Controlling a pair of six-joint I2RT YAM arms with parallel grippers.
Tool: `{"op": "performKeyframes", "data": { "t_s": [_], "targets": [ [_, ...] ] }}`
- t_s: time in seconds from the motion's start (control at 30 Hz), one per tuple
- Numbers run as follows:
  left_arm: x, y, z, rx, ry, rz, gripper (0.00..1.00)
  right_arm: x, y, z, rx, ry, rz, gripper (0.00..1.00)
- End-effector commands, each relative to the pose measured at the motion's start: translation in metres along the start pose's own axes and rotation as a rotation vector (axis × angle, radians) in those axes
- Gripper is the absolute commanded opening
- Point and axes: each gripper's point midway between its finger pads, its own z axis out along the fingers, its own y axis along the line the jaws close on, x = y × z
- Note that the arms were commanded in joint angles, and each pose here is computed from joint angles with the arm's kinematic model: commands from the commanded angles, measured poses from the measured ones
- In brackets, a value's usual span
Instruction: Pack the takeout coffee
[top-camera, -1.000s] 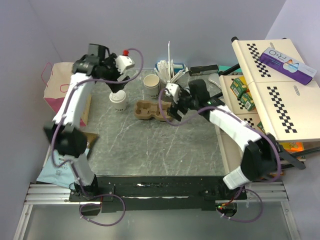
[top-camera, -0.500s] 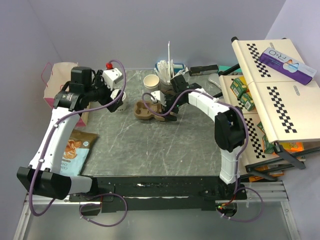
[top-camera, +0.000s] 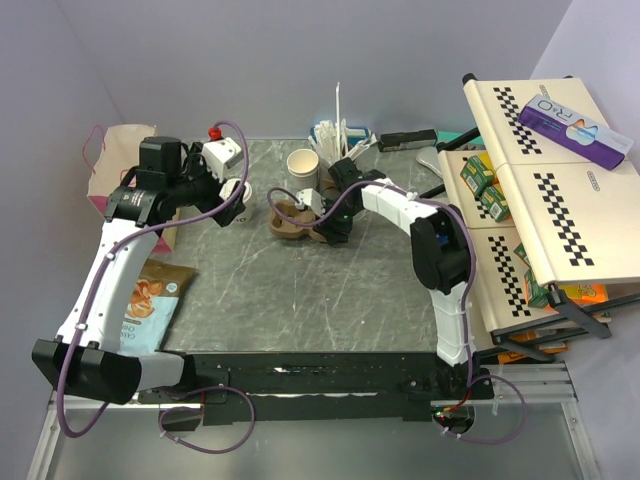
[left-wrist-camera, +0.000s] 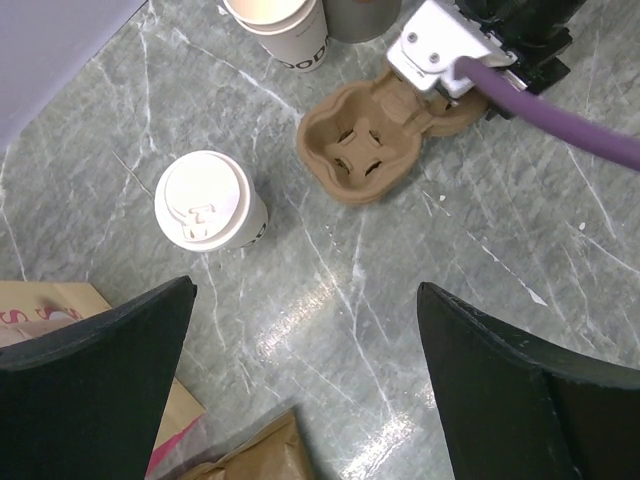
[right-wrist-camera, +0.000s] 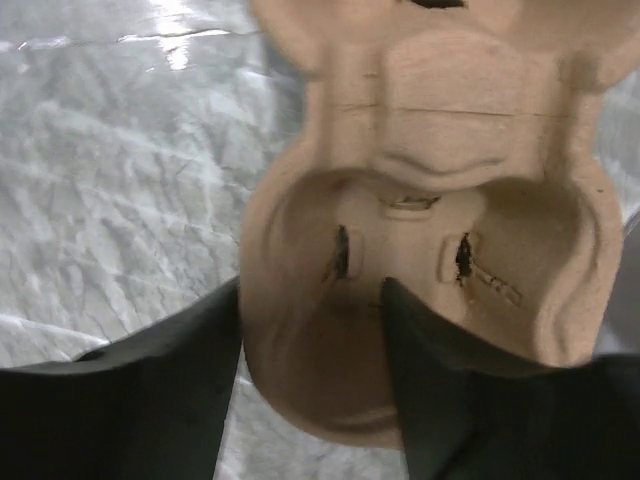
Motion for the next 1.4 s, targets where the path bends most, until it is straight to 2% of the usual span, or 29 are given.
{"op": "performKeyframes", "data": {
  "t_s": [0.0, 0.07, 0.13, 0.2, 0.43, 0.53, 0.7, 0.8, 0.83, 0.9, 0.93, 1.0, 1.1, 1.23, 1.27, 1.3, 1.37],
  "targets": [
    [-0.018, 0.001, -0.007, -0.009, -0.071, 0.011, 0.99, -0.001, -0.004, -0.015, 0.113, 0.021, 0.161, 0.5],
    [-0.017, 0.001, -0.003, 0.002, -0.072, 0.012, 0.99, 0.007, 0.002, -0.02, 0.132, 0.045, 0.287, 0.4],
    [-0.017, 0.0, -0.002, 0.009, -0.075, 0.015, 0.99, 0.013, 0.01, -0.024, 0.136, 0.065, 0.386, 0.36],
    [-0.016, -0.001, 0.001, 0.02, -0.073, 0.014, 0.99, 0.024, 0.021, -0.033, 0.178, 0.094, 0.528, 0.36],
    [-0.018, 0.0, 0.013, 0.047, -0.088, 0.012, 0.99, 0.082, 0.087, -0.061, 0.244, 0.196, 0.781, 0.39],
    [-0.02, -0.001, 0.019, 0.066, -0.094, -0.002, 0.99, 0.107, 0.1, -0.075, 0.309, 0.233, 0.901, 0.39],
    [-0.027, 0.0, 0.029, 0.103, -0.108, -0.019, 0.99, 0.132, 0.096, -0.091, 0.361, 0.229, 1.07, 0.41],
    [-0.03, 0.001, 0.034, 0.12, -0.109, -0.027, 0.99, 0.116, 0.093, -0.088, 0.285, 0.176, 1.06, 0.5],
    [-0.029, 0.001, 0.037, 0.128, -0.104, -0.03, 0.99, 0.097, 0.088, -0.09, 0.226, 0.115, 0.983, 0.63],
    [-0.033, 0.001, 0.038, 0.139, -0.103, -0.028, 0.99, 0.073, 0.084, -0.104, 0.193, 0.081, 0.863, 0.78],
    [-0.035, 0.0, 0.037, 0.144, -0.106, -0.025, 0.99, 0.059, 0.085, -0.114, 0.167, 0.042, 0.819, 1.0],
    [-0.037, -0.001, 0.035, 0.154, -0.113, -0.007, 0.99, 0.039, 0.073, -0.137, 0.2, -0.005, 0.756, 1.0],
    [-0.041, -0.002, 0.033, 0.162, -0.129, 0.004, 0.99, 0.032, 0.058, -0.162, 0.276, -0.021, 0.755, 1.0],
    [-0.042, -0.002, 0.036, 0.166, -0.127, -0.01, 0.99, 0.056, 0.033, -0.154, 0.338, 0.033, 0.797, 1.0],
    [-0.043, -0.001, 0.035, 0.166, -0.128, -0.014, 0.99, 0.063, 0.026, -0.152, 0.352, 0.045, 0.81, 0.96],
    [-0.043, -0.001, 0.035, 0.164, -0.128, -0.016, 0.99, 0.067, 0.02, -0.152, 0.357, 0.051, 0.814, 0.87],
    [-0.045, -0.001, 0.034, 0.164, -0.131, -0.019, 0.99, 0.083, 0.01, -0.145, 0.358, 0.076, 0.846, 0.81]
  ]
}}
